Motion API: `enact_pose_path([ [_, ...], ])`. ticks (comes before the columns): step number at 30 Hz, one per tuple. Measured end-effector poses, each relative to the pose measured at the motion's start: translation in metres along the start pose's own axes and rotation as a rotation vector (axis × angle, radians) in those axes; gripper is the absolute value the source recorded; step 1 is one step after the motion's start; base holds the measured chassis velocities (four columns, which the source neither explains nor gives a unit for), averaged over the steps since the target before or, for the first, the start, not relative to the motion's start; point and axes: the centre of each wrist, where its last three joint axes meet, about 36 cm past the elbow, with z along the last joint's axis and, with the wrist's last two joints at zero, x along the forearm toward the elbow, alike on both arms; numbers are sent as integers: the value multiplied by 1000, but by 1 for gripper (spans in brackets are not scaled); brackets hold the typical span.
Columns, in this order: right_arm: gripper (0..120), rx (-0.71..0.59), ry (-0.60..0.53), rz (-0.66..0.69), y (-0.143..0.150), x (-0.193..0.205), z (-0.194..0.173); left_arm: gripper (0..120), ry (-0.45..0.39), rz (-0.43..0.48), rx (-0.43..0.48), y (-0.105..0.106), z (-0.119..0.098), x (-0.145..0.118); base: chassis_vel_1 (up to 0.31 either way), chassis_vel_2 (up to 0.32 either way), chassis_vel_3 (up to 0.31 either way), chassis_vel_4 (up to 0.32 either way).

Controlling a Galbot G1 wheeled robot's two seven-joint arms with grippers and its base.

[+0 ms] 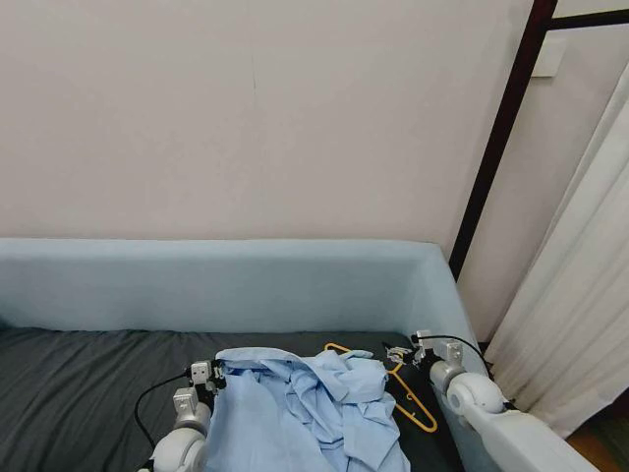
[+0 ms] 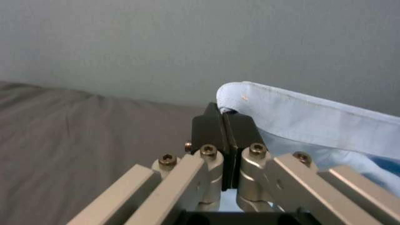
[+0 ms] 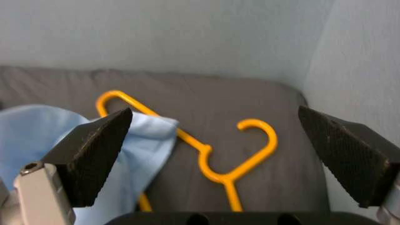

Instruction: Pick up the clothes from the sofa and hang them on the clothes hanger.

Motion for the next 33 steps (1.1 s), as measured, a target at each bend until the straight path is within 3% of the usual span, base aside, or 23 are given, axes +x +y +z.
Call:
enact_pose_path([
  [5,100,34,89,38,-20,-13,26,0,-12,1,-5,8,-7,-2,0,0,0,0],
  [12,100,114,160,53,-22,-25,45,0,-5,12,-7,6,1,3,0,0,0,0],
  [29,100,225,336,34,-29,-45,47,0,-8,35,-24,5,3,11,0,0,0,0],
  [33,86,226,342,17,-28,-50,50,0,-10,40,-28,4,3,12,0,0,0,0],
])
